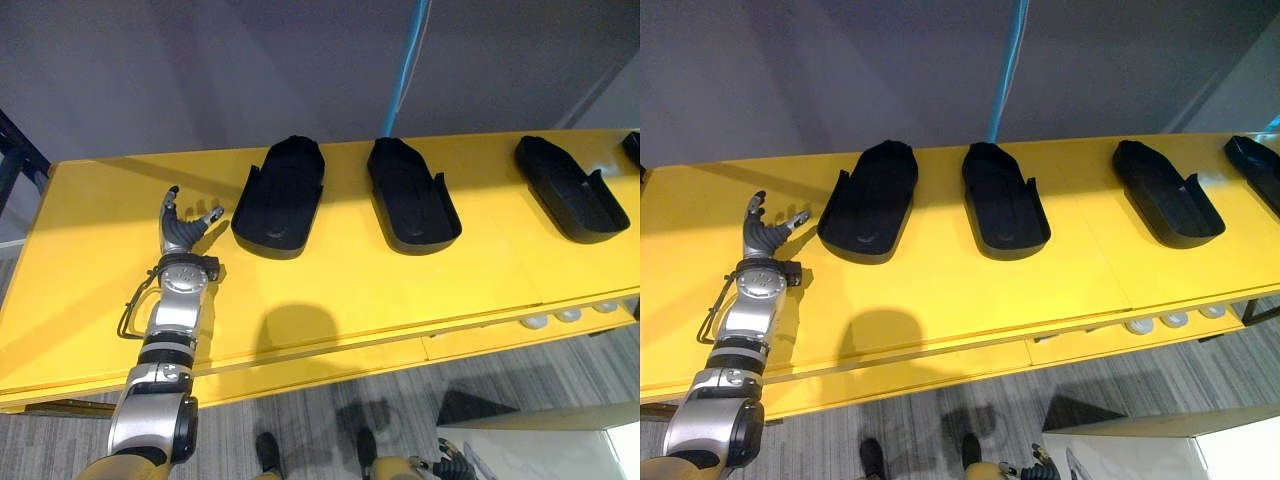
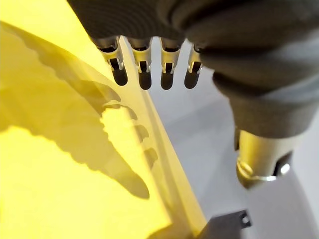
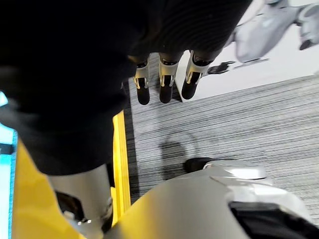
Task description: Walk over and take plastic housings, then place them on the shelf
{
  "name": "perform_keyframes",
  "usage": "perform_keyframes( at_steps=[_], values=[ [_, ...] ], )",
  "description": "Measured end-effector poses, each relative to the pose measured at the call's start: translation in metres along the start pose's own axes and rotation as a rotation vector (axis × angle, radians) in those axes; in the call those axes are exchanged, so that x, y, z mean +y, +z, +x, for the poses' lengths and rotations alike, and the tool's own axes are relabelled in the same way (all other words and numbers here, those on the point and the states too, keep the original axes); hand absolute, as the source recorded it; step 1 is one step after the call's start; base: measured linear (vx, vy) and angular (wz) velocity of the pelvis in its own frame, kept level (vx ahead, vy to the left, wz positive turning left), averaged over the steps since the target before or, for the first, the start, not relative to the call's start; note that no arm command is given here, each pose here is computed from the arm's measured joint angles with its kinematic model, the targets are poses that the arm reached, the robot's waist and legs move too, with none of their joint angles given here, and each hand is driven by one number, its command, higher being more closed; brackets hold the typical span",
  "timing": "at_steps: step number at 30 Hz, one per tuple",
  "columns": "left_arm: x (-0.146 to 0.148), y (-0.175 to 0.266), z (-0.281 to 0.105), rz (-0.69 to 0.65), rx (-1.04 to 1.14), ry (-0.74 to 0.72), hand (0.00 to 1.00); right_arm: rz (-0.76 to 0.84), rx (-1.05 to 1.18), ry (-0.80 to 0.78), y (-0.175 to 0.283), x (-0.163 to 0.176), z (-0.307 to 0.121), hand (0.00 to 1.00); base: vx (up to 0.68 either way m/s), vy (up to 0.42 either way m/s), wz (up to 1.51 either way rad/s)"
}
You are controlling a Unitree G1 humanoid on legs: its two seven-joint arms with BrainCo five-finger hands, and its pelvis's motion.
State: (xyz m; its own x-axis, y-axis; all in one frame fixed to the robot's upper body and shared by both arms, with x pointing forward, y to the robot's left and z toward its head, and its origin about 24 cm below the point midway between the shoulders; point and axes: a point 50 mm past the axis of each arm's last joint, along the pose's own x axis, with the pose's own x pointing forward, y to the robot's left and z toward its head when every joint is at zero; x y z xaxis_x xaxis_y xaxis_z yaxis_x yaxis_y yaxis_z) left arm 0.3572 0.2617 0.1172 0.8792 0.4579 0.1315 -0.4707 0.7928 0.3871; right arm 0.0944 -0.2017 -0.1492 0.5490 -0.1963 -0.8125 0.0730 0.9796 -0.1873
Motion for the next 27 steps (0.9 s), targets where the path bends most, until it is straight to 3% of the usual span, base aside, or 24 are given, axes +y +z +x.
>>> perform_keyframes(
  at_steps=[11,20,21,27],
  values=[
    [0.008,0.014,-0.011,-0.020,-0.104,0.020,0.00,-0.010,0.002,0.007,-0.001,0.001,0.000,0.00,-0.01,0.022,0.05],
    [-0.001,0.053,-0.060,-0.174,-0.415,-0.017,0.00,-0.010,0.009,0.008,-0.003,0.001,-0.001,0.00,-0.01,0.004,0.00],
    [-0.006,0.057,-0.070,-0.199,-0.451,-0.048,1.00,-0.010,0.011,0.008,-0.003,0.001,-0.001,0.00,0.04,0.010,-0.02],
    [-0.047,0.056,-0.115,-0.271,-0.492,-0.285,1.00,-0.038,0.015,0.021,-0.004,0.002,-0.001,0.00,0.00,0.007,-0.05]
  ],
)
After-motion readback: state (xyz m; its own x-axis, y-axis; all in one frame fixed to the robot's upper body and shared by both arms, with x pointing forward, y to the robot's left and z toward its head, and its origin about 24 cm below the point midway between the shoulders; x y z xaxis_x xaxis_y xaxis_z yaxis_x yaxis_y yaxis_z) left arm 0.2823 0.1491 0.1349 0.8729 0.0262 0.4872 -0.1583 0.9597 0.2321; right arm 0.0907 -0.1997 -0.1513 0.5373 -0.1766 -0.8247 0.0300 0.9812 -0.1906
